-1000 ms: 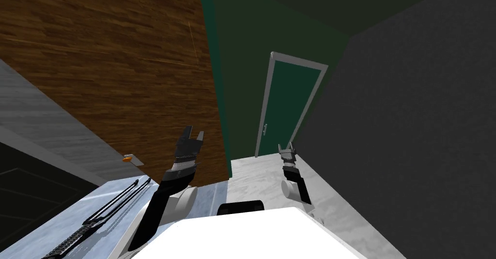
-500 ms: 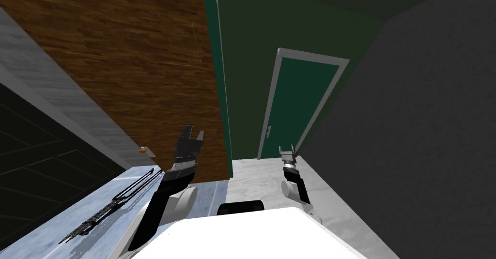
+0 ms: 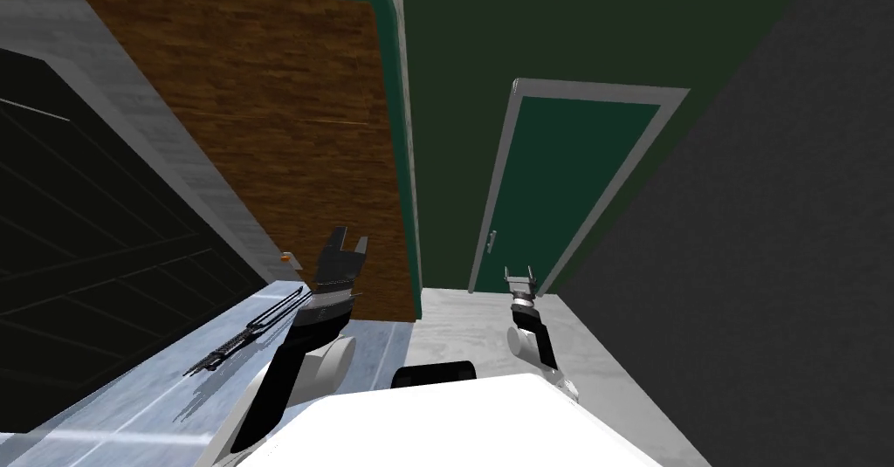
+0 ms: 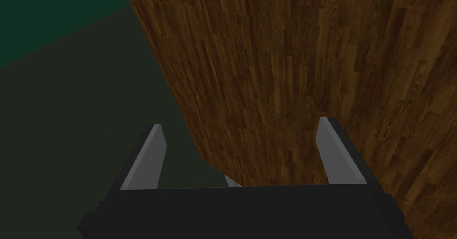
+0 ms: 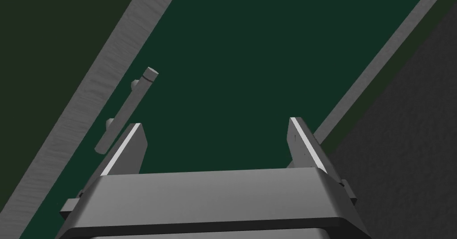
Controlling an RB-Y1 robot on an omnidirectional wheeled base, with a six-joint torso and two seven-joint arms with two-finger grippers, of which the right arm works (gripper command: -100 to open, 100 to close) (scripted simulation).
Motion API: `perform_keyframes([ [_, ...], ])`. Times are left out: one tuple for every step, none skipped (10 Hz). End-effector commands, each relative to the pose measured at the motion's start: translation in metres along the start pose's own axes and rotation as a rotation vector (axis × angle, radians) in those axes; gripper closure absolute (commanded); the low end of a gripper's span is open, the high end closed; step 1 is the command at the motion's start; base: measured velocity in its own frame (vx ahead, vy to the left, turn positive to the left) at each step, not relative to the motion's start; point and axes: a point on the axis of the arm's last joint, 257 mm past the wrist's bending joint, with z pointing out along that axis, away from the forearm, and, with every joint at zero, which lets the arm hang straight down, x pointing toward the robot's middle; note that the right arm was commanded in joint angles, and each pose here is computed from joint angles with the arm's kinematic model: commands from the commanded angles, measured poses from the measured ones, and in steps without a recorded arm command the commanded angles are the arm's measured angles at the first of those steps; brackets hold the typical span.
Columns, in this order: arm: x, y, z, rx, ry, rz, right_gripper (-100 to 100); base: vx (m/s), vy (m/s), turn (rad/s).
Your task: Pull the door open
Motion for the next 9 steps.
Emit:
perform_keyframes([
  [-0.013, -0.003, -0.0003, -0.005, -0.024, 0.037, -100, 0.025, -0.106, 0.204],
  [-0.021, -0.004, -0.0013, -0.008, -0.039, 0.059, -100, 0.026, -0.108, 0.184],
  [-0.028, -0.005, -0.0024, -0.012, -0.054, 0.080, -100, 0.030, -0.123, 0.187],
  [-0.036, -0.006, -0.0036, -0.016, -0.069, 0.101, -100, 0.030, -0.126, 0.221],
  [-0.043, -0.007, -0.0049, -0.021, -0.084, 0.122, -100, 0.018, -0.130, 0.221],
  [-0.050, -0.007, -0.0063, -0.026, -0.098, 0.143, -100, 0.003, -0.129, 0.194],
  [-0.057, -0.008, -0.0078, -0.032, -0.113, 0.163, -100, 0.011, -0.115, 0.217],
  [-0.065, -0.009, -0.0095, -0.038, -0.128, 0.183, -100, 0.012, -0.112, 0.185],
  [-0.072, -0.009, -0.0112, -0.044, -0.142, 0.203, -100, 0.013, -0.122, 0.179],
])
